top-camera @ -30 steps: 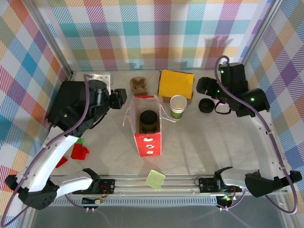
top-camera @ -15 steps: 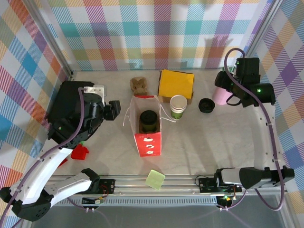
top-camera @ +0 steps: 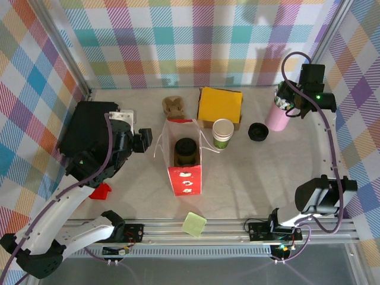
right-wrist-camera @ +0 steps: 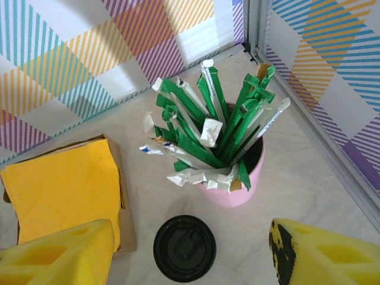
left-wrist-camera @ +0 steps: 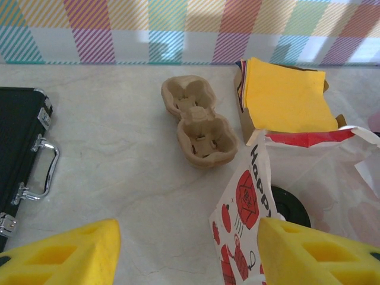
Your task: Pack the takeout coffee
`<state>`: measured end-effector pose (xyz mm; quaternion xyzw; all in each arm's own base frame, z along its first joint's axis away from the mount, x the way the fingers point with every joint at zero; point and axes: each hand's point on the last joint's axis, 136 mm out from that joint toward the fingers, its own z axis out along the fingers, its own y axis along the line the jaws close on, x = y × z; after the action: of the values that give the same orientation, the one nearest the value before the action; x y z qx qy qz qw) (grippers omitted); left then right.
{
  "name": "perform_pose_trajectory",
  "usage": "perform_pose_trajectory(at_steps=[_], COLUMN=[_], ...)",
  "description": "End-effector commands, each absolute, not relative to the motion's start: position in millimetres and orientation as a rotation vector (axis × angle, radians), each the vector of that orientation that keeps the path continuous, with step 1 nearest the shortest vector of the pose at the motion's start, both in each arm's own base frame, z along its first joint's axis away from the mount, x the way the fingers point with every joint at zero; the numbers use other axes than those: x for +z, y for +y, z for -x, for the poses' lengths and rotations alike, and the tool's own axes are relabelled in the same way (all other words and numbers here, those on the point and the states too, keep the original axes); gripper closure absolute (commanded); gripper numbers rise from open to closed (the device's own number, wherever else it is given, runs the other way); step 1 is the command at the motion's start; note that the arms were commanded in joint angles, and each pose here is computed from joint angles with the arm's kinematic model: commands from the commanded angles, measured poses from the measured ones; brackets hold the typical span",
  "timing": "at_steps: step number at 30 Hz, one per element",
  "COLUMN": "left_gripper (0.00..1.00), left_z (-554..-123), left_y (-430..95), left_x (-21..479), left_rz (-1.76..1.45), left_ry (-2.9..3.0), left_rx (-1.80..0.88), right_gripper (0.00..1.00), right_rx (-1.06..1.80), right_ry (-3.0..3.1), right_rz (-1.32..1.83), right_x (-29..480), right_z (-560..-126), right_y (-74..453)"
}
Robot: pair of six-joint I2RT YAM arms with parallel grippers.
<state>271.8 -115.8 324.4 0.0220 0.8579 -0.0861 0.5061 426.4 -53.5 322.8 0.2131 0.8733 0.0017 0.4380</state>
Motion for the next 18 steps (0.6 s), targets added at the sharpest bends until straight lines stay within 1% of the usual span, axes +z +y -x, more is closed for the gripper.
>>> perform_pose_trajectory(at_steps=[1, 8, 18], left_gripper=[0.38, 0.38, 0.37], left_z=[-280, -287, -298], left_y=[-123, -132, -142], left_x=[324, 317, 304], left_rz=[-0.081, -0.099, -0.124], left_ry=[2.056, 2.075, 2.106], left_rx=[-0.217, -0.234, -0.218], right_gripper=[0.31, 0.37, 0.44], right_rx=[-0.002, 0.013, -0.009], right_ry=[2.123, 2.180, 2.231], right_rz=[-0.548, -0.564, -0.571], right_x=[322, 291, 269], right_z=[-447, -473, -502], right_y=[-67, -76, -90])
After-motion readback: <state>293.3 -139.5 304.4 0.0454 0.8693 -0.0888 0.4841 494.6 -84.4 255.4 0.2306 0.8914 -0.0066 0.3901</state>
